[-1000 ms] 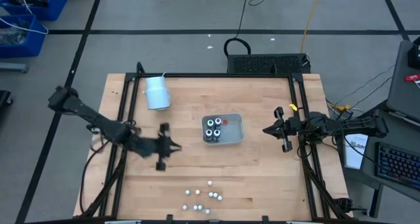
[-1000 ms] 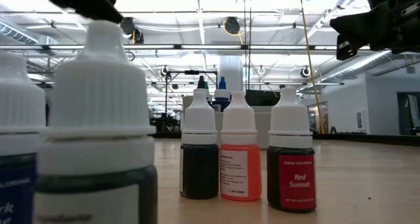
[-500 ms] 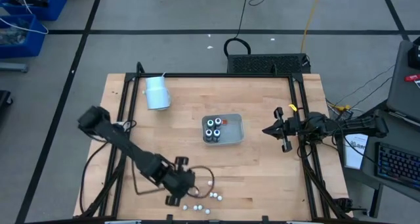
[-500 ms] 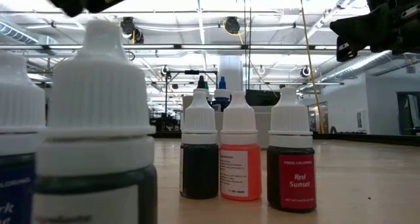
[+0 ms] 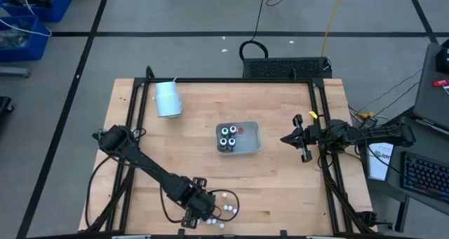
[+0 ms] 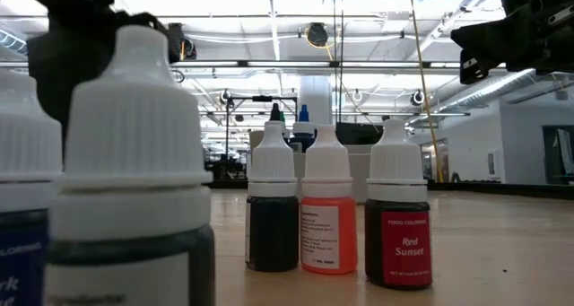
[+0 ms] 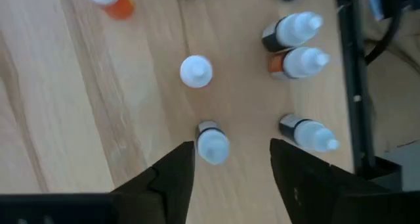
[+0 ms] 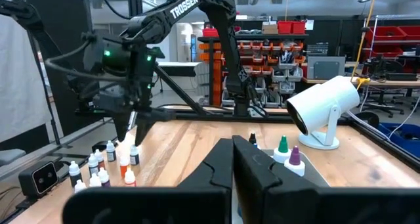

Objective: Pick & Place food coloring
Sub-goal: Put the top small black food coloring bottle into the bin

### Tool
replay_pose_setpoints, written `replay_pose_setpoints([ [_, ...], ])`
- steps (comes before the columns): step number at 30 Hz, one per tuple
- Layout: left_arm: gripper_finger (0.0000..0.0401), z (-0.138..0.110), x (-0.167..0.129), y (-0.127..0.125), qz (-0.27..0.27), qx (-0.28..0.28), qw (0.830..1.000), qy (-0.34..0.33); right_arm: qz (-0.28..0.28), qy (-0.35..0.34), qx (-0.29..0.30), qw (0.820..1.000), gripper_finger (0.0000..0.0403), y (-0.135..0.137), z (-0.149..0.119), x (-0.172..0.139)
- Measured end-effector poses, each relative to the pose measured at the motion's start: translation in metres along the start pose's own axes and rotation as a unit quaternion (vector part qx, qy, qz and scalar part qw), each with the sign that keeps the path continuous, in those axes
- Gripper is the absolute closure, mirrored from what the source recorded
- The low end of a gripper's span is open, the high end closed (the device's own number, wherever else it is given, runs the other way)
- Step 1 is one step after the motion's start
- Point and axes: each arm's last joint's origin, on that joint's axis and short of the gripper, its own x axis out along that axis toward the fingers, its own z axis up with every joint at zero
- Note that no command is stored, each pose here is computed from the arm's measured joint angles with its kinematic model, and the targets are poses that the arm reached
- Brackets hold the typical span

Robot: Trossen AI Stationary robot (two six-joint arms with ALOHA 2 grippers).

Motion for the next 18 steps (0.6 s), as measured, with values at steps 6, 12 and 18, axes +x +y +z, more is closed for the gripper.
replay_pose_setpoints([
  [6, 0.0199, -0.0001, 0.0096, 0.0018, 0.007, -0.001, 1.000, 0.010, 0.000, 0.000, -0.001, 1.000, 0.0403, 0.0000, 0.0000, 0.0000],
  [12, 0.0223, 0.0013, 0.0096, 0.0051, 0.019, -0.002, 1.000, 0.004, 0.000, 0.000, -0.001, 1.000, 0.0403, 0.0000, 0.0000, 0.0000],
  [18, 0.0246, 0.0009, 0.0096, 0.0047, 0.014, 0.006, 1.000, 0.008, 0.000, 0.000, -0.001, 1.000, 0.0403, 0.0000, 0.0000, 0.0000],
])
